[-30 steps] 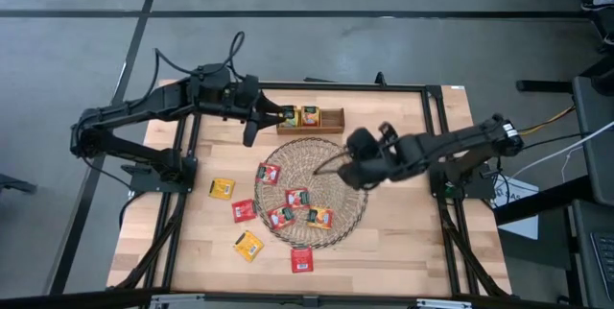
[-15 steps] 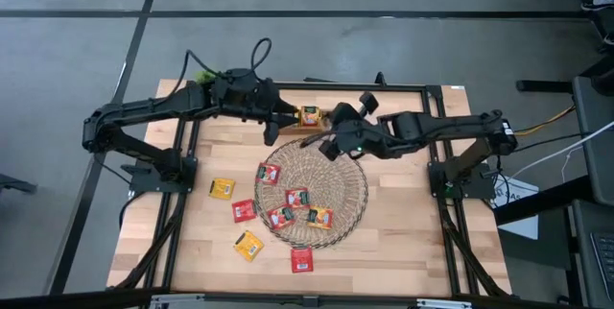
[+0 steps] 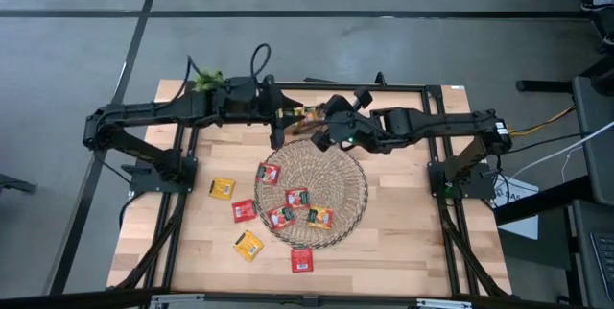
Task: Pick & Place Tea
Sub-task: Put the orange tea bag into the middle of the wooden organizer
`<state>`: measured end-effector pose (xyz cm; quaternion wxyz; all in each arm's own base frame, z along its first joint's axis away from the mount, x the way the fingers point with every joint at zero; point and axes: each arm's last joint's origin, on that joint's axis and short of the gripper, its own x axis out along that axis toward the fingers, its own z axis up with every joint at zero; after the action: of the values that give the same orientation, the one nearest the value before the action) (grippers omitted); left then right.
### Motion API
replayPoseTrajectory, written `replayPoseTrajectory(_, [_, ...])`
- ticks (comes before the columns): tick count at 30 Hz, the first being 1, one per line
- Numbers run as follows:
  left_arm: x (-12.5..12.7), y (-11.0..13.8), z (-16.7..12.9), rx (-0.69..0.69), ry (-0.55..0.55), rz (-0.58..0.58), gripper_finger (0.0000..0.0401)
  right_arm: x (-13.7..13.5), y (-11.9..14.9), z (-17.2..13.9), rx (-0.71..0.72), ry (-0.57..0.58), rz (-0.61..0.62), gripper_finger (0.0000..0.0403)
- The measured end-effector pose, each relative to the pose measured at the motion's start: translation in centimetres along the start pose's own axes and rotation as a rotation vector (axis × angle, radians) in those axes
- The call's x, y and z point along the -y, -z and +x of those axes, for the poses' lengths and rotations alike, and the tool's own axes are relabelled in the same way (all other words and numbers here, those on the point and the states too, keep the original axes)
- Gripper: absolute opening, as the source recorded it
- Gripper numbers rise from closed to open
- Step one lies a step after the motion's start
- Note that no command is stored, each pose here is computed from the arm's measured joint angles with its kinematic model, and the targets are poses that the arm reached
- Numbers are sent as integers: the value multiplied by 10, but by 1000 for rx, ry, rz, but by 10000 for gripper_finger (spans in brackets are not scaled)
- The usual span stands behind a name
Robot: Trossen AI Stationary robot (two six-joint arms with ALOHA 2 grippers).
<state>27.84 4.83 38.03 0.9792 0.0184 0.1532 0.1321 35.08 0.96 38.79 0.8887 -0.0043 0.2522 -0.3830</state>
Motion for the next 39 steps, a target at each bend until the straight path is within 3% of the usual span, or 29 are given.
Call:
replayPoseTrajectory(7, [11,0,0,-6,-175,103,152,2,-5,3,25,2,34,1])
replayPoseTrajectory(20, [31,-4,11,46,-213,316,152,1,-8,3,52,-6,37,2])
replayPoseTrajectory(39, [32,0,21,26,-253,322,152,1,-12,2,81,-12,-9,2])
